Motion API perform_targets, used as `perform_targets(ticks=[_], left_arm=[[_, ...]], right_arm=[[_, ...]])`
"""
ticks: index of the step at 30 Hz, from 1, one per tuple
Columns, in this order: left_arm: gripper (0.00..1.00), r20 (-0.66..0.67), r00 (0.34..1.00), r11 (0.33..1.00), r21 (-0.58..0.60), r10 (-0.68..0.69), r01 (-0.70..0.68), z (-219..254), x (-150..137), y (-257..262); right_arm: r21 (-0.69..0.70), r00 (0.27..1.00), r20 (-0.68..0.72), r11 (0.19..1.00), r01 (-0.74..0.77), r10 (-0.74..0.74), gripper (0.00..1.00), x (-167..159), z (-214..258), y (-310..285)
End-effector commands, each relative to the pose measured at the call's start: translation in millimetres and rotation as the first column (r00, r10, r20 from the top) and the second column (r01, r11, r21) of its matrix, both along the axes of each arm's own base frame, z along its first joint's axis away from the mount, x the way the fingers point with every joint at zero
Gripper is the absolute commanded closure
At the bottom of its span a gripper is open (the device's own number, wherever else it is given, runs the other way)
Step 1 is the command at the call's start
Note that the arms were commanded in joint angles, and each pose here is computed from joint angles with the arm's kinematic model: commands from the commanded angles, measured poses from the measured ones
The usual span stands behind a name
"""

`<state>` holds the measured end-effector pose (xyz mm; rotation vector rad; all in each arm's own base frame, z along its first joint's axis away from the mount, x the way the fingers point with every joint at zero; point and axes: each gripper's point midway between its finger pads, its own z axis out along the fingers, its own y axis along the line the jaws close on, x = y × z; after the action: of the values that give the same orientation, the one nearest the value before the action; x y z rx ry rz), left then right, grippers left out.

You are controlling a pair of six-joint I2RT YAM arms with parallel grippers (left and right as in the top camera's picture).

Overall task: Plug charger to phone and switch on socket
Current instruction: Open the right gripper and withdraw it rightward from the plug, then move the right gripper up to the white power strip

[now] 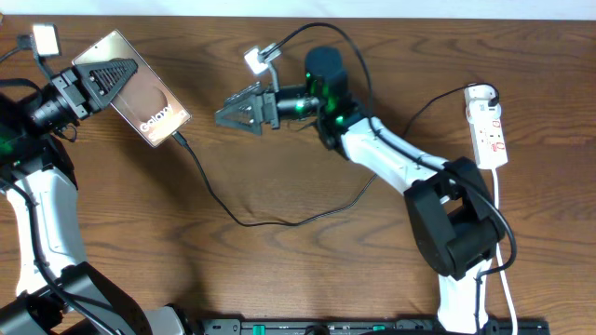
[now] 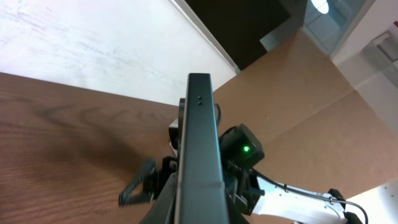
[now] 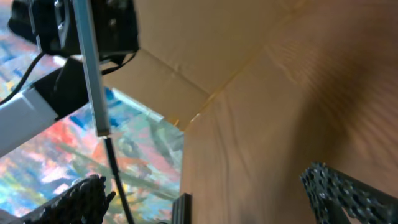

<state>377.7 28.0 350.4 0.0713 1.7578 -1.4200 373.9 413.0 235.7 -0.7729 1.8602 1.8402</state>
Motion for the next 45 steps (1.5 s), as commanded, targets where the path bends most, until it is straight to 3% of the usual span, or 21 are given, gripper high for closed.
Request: perform_targets(ticks=[1, 5, 14, 21, 27, 36, 45], left_arm=[[0.92, -0.009, 1.0, 1.0, -0.006, -0.002, 0.002, 1.2, -3.6, -0.9], [0.93, -0.012, 1.0, 1.0, -0.007, -0.002, 0.002, 0.9, -3.5, -0.9], [0.93, 0.004, 1.0, 1.0, 0.003, -0.002, 0.002, 0.8, -3.5, -0.9], [0.92, 0.008, 1.0, 1.0, 0.008, -0.002, 0.002, -3.9, -3.9, -1.1], [0.92, -0.044, 0.999, 1.0, -0.021, -0.002, 0.001, -39.5, -8.3, -3.7], [0.92, -0.128, 0.992, 0.998, -0.069, -0.006, -0.003, -90.4, -20.7, -11.3], [0.92, -0.167, 0.986, 0.996, -0.09, -0.008, -0.007, -114.4, -29.1, -16.5]], right_arm=[[-0.002, 0.996, 0.029, 0.997, 0.081, -0.081, 0.01, 23.5, 15.2, -22.5], [-0.133, 0.973, -0.068, 0.969, 0.21, -0.221, 0.01, 55.2, -21.0, -53.2], [-0.337, 0.9, -0.17, 0.882, 0.329, -0.401, 0.01, 79.8, -68.4, -105.5], [-0.692, 0.795, -0.064, 0.601, 0.4, -0.603, 0.01, 66.2, -120.1, -180.1], [-0.721, 0.766, 0.042, 0.511, 0.467, -0.642, 0.01, 51.9, -80.1, -205.1], [-0.631, 0.719, 0.201, 0.474, 0.614, -0.665, 0.01, 22.4, 12.0, -228.6], [-0.667, 0.687, 0.233, 0.401, 0.628, -0.688, 0.01, -12.2, 31.1, -252.7]])
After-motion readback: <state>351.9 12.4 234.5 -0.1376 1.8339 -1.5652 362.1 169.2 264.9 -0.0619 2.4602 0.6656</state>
